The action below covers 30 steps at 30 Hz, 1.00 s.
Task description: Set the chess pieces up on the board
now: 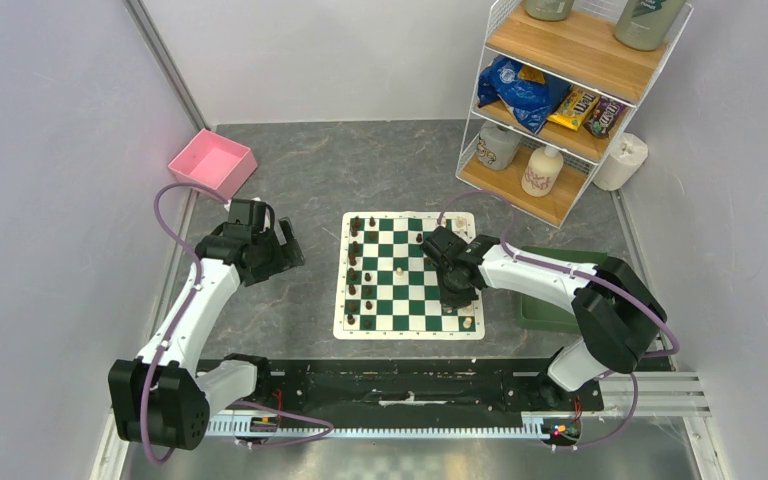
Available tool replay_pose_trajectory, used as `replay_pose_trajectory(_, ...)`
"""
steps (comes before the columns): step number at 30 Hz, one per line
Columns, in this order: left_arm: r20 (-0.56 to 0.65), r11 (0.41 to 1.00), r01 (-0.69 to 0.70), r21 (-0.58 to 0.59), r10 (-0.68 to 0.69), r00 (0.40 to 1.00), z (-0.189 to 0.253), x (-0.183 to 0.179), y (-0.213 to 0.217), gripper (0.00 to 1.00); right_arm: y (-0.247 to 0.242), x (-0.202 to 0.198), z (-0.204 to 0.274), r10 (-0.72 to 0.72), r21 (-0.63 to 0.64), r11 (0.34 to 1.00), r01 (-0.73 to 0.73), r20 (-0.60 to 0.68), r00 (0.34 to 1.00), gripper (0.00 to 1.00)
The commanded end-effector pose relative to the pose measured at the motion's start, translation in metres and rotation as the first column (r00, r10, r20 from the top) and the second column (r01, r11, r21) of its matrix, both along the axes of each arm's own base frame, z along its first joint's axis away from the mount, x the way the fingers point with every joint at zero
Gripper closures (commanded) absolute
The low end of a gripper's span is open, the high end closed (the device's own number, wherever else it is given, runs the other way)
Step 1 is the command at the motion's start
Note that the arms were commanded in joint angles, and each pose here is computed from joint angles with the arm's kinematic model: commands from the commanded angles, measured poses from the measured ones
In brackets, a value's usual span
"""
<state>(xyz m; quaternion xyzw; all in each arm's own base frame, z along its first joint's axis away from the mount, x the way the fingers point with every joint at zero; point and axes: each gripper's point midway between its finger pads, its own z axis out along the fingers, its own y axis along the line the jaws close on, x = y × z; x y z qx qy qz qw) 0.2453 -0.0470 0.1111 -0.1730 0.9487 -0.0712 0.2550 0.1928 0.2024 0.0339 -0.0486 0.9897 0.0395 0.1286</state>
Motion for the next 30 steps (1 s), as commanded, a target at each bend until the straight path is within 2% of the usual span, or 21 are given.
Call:
replay_pose_trajectory(1,0.038,1.0,0.018,-0.006,-0.018,0.999,0.013,0.009,-0.002,0.04,-0.001,0.008,0.014,-0.007,0.005,1.0,0.007,0.05,0.999,0.81)
replay_pose_trajectory(6,0.037,1.0,0.018,-0.006,-0.018,0.999,0.013,0.009,-0.002,0.04,-0.001,0.008,0.008,-0.005,-0.007,1.0,0.005,0.037,0.999,0.8)
replay_pose_trajectory(14,0.038,1.0,0.018,-0.006,-0.018,0.999,0.013,0.009,-0.002,0.04,0.0,0.01,0.006,-0.004,-0.005,1.0,0.004,0.043,0.999,0.73)
replay_pose_trajectory(22,0.036,1.0,0.018,-0.006,-0.018,0.999,0.013,0.009,-0.002,0.04,0.002,0.012,0.012,-0.004,0.011,1.0,0.004,0.055,0.998,0.7)
replay_pose_trajectory(30,0.039,1.0,0.019,-0.006,-0.018,0.999,0.014,0.009,-0.002,0.04,0.006,0.018,0.028,0.018,0.024,1.0,-0.02,0.089,0.996,0.61)
